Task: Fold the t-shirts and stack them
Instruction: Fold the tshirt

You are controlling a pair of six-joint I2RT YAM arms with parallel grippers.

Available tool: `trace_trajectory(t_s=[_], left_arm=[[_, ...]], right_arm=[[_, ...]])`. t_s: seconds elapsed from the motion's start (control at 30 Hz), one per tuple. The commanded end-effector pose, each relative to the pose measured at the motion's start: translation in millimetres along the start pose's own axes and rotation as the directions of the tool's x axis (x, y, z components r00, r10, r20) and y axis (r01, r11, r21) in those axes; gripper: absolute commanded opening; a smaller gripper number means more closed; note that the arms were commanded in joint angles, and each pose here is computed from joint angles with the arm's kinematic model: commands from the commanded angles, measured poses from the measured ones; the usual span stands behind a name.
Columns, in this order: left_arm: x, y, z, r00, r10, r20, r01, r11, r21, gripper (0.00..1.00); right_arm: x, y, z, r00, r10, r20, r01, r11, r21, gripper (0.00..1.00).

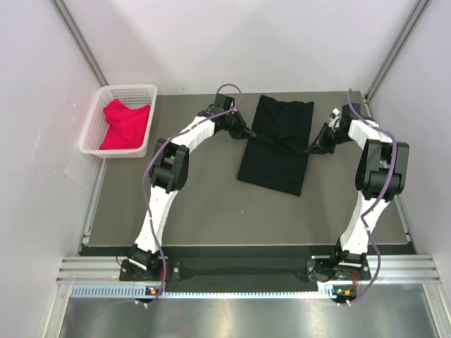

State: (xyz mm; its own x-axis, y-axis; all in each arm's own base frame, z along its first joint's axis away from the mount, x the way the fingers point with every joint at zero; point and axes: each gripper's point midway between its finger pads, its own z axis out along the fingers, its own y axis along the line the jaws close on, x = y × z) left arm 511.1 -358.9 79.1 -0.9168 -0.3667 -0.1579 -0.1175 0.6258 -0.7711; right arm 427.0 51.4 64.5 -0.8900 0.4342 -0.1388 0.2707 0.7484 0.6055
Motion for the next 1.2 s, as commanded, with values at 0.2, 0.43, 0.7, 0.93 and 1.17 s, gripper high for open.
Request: trace_trajectory(t_s=[0.2, 0.43, 0.7, 0.93, 1.17], left_arm=[[-37, -11, -3, 0.995, 0.049, 0.087, -0.05, 0.999, 0.017, 0.35], [-71, -45, -95, 0.934, 0.263, 0.24, -0.234, 0.962, -0.141, 0.68], [22, -5, -130, 0.941, 0.334, 0.047, -0.327, 0.937, -0.12, 0.57], [81, 17, -130, 0.934, 0.353, -0.05, -0.357, 0.929, -0.103, 0.56], [107, 32, -145, 0.939, 0.336, -0.073, -0.343, 0.932, -0.117, 0.54]], right_arm=[[-54, 10, -12, 0.994, -0.034, 0.102, 0.037, 0.999, -0.02, 0.35], [-90, 11, -68, 0.975, -0.14, 0.174, 0.109, 0.978, 0.181, 0.59], [-16, 87, -58, 0.935, -0.32, 0.152, 0.293, 0.94, 0.176, 0.54], [27, 109, 12, 0.937, -0.279, 0.211, 0.237, 0.95, 0.201, 0.32], [25, 113, 51, 0.926, -0.264, 0.27, 0.178, 0.936, 0.305, 0.33]])
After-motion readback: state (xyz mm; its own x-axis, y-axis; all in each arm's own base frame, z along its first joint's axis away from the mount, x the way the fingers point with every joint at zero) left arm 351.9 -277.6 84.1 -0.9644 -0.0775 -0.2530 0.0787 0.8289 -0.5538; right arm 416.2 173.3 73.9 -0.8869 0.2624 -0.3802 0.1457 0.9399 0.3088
